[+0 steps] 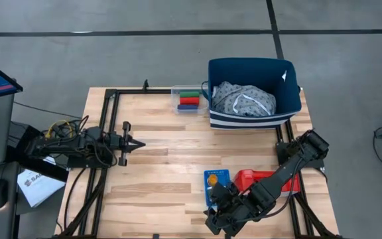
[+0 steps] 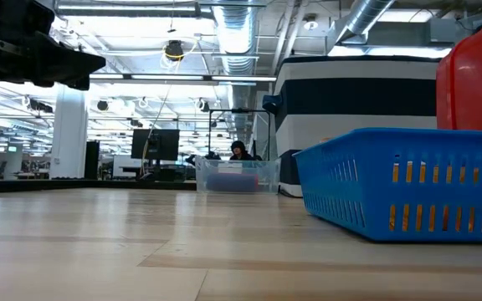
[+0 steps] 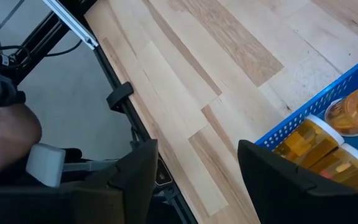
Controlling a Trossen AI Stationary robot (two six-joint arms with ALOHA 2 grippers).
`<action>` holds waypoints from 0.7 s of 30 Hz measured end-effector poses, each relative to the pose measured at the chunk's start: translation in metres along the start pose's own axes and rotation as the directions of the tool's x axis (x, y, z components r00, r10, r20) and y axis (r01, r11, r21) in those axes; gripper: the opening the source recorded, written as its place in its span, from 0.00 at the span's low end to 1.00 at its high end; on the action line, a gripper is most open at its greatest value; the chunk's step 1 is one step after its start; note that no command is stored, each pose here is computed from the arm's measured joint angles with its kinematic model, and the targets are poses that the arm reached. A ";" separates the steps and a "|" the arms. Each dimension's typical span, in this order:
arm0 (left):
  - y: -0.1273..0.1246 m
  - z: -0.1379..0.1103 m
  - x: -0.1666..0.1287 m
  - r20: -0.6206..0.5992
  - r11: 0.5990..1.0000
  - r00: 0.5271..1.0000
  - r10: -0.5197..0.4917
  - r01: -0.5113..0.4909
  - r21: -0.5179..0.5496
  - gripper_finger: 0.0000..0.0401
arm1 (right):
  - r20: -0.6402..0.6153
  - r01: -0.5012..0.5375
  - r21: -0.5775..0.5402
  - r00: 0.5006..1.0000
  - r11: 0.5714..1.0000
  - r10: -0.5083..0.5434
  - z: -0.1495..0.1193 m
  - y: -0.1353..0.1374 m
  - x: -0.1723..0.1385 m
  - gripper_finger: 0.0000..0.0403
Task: Pick & Place Medicine items
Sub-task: Adjust the blue laundry organizer
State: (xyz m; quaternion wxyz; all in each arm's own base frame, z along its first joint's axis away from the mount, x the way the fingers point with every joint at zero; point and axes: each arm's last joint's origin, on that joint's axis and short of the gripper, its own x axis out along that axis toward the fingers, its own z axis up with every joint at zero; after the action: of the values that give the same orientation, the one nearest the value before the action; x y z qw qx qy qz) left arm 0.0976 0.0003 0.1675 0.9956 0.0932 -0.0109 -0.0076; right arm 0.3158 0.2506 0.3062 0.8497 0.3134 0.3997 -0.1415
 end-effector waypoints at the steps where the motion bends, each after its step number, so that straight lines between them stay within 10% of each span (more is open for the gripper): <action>1: 0.000 0.000 0.000 0.000 1.000 1.000 0.000 0.000 0.000 0.00 | 0.000 0.000 0.002 1.000 1.000 0.000 0.000 0.000 0.000 0.54; 21: 0.001 0.005 0.000 0.062 1.000 0.998 0.008 -0.008 -0.006 0.00 | 0.106 0.002 -0.163 0.994 0.987 0.016 0.019 0.000 0.006 0.54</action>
State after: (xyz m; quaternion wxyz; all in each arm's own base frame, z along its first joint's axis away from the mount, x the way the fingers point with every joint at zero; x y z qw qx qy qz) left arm 0.0974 0.0002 0.1729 0.9950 0.0903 -0.0419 -0.0066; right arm 0.3314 0.2383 0.3108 0.8932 0.2362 0.3626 -0.1219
